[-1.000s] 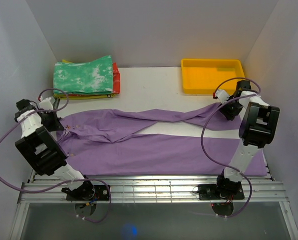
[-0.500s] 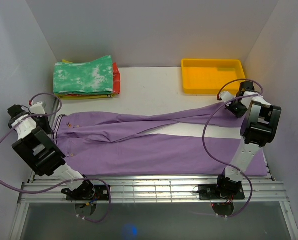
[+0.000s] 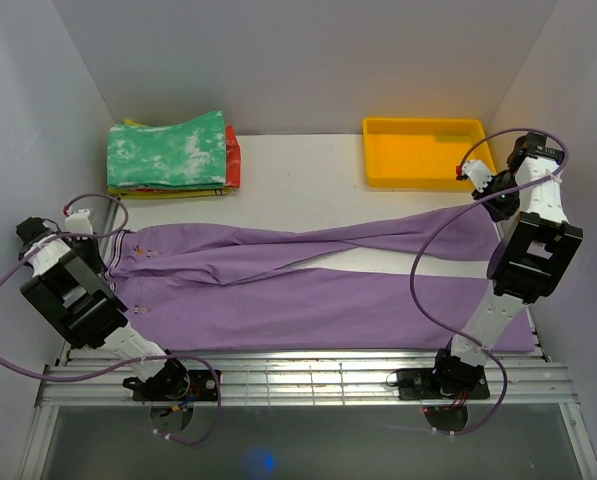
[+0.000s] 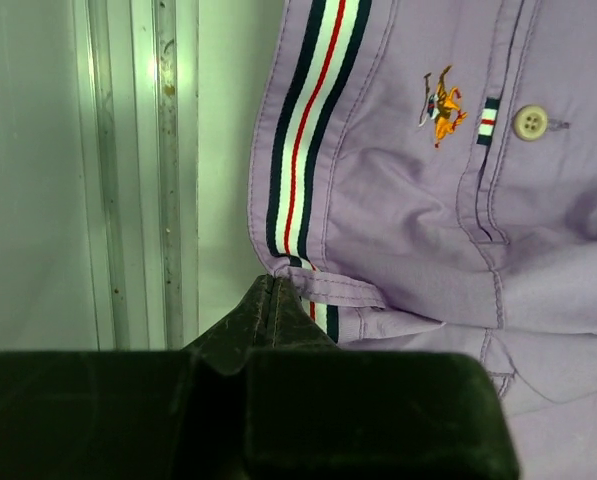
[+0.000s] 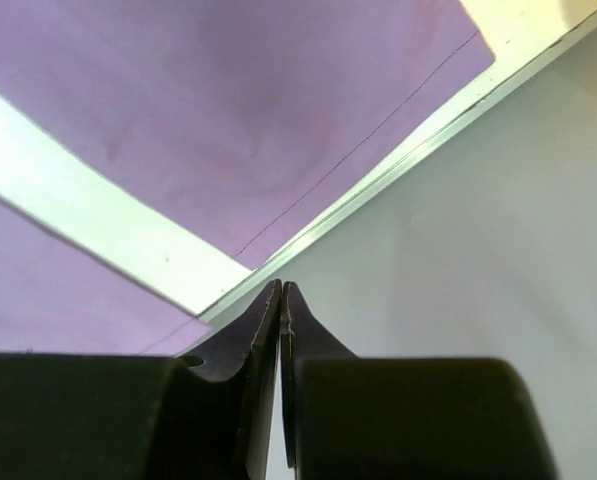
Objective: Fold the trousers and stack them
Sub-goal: Flatten the trousers out
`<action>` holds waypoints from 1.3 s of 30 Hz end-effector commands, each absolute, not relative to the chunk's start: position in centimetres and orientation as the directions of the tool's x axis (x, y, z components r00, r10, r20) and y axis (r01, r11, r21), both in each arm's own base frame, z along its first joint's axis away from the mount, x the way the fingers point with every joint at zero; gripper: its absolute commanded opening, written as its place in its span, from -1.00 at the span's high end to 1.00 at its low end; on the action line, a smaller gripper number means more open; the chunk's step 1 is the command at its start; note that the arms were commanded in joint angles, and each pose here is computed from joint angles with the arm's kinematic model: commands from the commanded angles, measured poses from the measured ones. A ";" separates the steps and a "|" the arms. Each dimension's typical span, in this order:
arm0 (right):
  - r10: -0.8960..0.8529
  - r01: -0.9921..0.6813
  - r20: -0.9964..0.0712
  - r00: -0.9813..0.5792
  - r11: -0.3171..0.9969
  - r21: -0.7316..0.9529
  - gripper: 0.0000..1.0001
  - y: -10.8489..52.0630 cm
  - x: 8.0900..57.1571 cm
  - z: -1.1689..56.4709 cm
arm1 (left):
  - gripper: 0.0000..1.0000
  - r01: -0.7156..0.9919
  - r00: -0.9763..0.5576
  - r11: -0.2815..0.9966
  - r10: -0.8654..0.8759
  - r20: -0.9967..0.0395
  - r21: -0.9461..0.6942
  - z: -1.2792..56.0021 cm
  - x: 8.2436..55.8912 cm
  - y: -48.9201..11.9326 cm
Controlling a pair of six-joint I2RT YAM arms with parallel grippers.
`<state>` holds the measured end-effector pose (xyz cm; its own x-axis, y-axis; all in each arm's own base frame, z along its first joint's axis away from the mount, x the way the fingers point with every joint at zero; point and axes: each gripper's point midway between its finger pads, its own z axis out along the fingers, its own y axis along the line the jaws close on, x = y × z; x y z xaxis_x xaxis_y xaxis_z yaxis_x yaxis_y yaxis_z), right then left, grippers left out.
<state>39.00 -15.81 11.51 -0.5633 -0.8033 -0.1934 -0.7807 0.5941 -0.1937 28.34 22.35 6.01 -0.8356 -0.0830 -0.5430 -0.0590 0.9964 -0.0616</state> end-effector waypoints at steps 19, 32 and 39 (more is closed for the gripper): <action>-0.821 -0.894 -0.516 -0.246 0.398 -0.206 -0.82 -3.5 42.2 12.7 | -0.82 0.752 -0.277 0.656 0.401 -0.873 0.063 21.9 34.2 -0.8; -0.897 -0.967 -0.443 -0.002 0.114 -0.227 -0.79 6.5 42.4 6.8 | -0.75 0.870 -0.353 0.493 0.595 -0.722 -0.020 10.5 40.0 -7.7; -0.916 -0.971 -0.399 -0.035 0.126 -0.203 0.57 6.6 42.5 5.5 | 0.33 0.854 -0.365 0.520 0.619 -0.696 0.014 8.6 41.8 -9.3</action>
<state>41.51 7.00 4.91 -0.0361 -0.9081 -0.4173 -0.9802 0.1135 -0.1623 39.61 -9.21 7.39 -0.4025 0.6163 -0.6768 0.8633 0.5014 -0.0568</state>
